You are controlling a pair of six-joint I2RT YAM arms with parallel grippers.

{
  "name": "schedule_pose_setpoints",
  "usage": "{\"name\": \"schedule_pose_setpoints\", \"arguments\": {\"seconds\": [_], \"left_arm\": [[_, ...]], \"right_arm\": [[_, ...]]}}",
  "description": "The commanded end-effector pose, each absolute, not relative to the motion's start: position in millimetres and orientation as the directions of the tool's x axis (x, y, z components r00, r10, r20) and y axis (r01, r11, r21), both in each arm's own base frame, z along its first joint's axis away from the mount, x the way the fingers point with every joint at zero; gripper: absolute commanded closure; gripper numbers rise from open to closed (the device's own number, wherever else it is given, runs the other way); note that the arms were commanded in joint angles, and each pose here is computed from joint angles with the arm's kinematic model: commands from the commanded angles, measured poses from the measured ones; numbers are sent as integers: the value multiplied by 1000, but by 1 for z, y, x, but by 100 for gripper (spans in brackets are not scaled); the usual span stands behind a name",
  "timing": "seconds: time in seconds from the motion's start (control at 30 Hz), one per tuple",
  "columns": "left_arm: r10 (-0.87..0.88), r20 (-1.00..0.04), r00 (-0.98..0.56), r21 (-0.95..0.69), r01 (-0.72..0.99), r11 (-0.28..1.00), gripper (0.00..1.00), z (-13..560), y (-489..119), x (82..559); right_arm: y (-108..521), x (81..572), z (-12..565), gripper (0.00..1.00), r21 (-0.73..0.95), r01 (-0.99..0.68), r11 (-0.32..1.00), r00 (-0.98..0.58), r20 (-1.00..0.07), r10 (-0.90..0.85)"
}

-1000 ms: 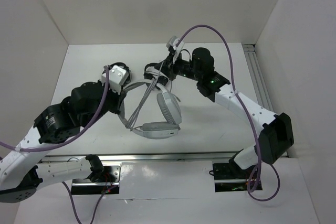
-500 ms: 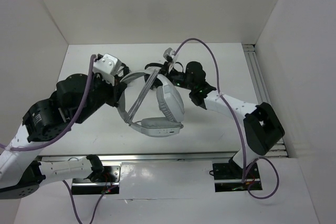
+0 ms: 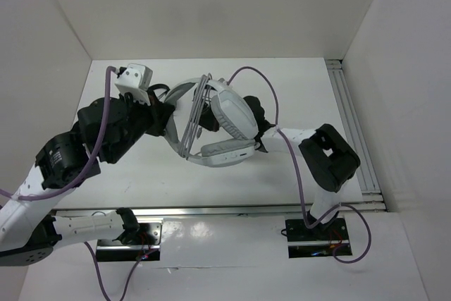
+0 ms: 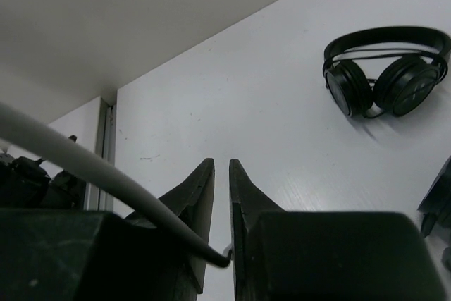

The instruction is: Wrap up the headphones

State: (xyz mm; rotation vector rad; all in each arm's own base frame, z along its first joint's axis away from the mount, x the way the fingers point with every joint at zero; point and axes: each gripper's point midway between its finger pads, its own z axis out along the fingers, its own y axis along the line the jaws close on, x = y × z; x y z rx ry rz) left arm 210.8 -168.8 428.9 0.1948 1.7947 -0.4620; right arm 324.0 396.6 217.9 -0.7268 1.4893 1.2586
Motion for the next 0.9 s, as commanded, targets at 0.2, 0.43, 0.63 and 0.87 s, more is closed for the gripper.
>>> {"name": "schedule_pose_setpoints", "arguments": {"seconds": [0.2,0.43,0.63,0.87], "left_arm": [[-393,-900,-190,-436,342,832,100,488,-173,216],[-426,-890,-160,-455,273,848,100,486,-160,221],[-442,-886,-143,-464,235,854,100,487,-153,224],[-461,-877,-133,-480,207,853,100,487,-149,226]], "right_arm": [[417,301,199,75,370,-907,200,-331,-921,203],[421,297,191,78,383,-905,184,-349,-917,192],[426,289,176,70,404,-898,177,-378,-912,162],[430,286,168,65,418,-892,171,-395,-906,153]]}}
